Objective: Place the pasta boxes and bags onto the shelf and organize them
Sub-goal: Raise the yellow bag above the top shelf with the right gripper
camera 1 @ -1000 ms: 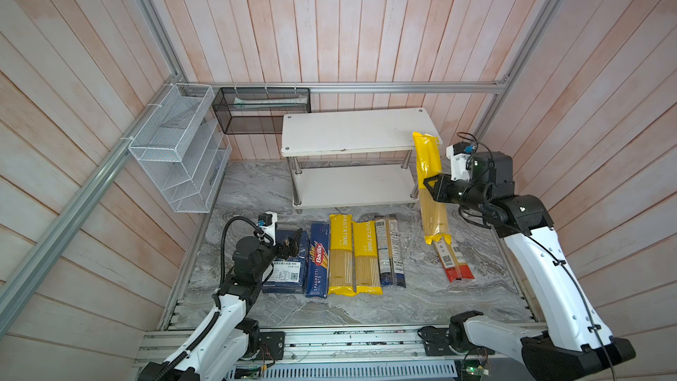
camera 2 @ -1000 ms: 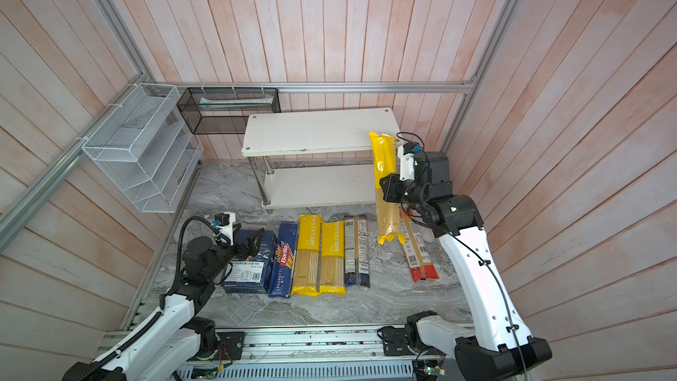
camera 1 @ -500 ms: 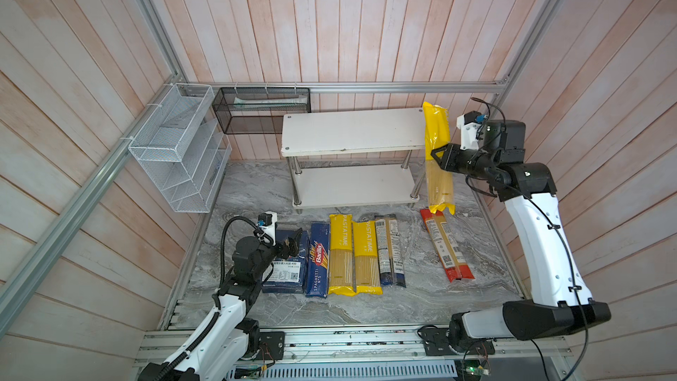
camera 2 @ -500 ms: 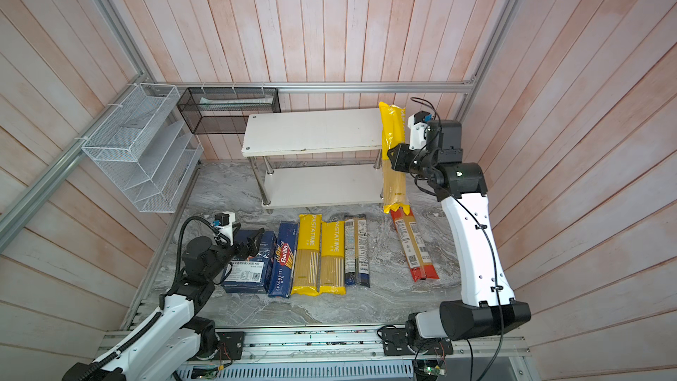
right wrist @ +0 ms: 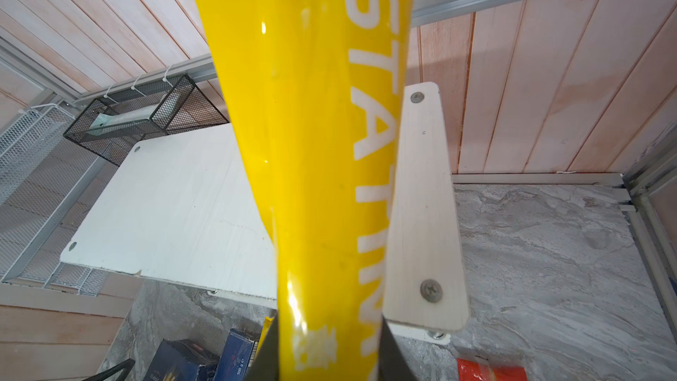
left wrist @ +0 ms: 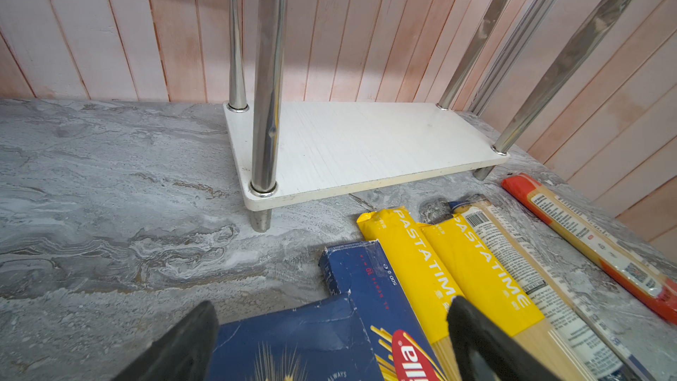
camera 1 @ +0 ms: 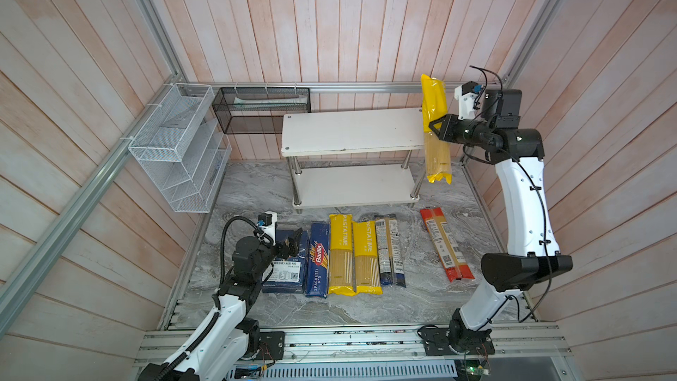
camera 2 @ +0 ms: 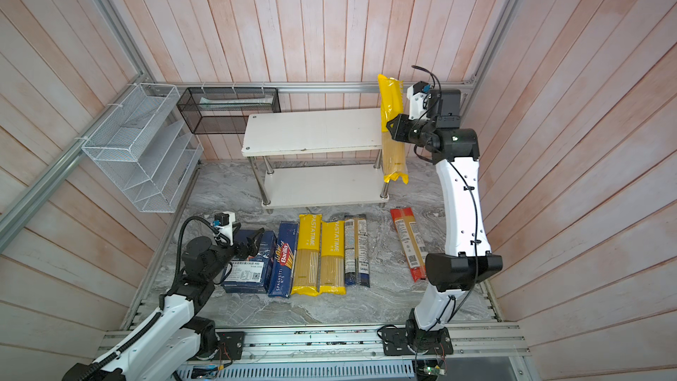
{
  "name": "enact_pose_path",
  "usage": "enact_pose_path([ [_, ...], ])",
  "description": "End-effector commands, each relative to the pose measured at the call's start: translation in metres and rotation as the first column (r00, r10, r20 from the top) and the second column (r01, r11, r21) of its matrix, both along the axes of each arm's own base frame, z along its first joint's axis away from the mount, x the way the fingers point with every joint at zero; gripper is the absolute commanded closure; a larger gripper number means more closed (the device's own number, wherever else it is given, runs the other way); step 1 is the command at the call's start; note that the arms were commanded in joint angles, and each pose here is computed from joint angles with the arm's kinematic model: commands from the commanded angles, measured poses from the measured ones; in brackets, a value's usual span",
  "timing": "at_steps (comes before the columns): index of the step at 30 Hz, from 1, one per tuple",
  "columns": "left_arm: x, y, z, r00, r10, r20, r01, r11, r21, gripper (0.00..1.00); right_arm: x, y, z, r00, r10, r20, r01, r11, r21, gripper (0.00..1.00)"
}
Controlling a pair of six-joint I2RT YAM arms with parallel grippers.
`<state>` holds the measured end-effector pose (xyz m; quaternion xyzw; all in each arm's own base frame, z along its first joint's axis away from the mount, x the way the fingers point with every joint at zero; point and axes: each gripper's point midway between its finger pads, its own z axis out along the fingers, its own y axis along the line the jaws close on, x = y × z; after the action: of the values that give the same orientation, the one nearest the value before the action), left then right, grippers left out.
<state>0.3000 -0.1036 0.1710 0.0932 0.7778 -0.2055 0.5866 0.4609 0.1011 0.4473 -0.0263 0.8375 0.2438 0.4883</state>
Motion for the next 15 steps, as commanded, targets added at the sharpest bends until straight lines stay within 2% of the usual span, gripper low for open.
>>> enact_pose_path([
  [1, 0.001, -0.001, 0.008, 1.0, -0.006, 0.029, 0.005, 1.0, 0.005, 0.0, 0.001, 0.005, 0.046, 0.987, 0.05, 0.15, -0.058, 0.997, 0.045, 0.98],
  [15, 0.0, -0.002, 0.008, 0.999, -0.01, 0.031, 0.01, 1.0, 0.005, 0.0, 0.031, 0.012, 0.049, 0.98, 0.062, 0.189, -0.083, 0.991, 0.106, 0.99],
])
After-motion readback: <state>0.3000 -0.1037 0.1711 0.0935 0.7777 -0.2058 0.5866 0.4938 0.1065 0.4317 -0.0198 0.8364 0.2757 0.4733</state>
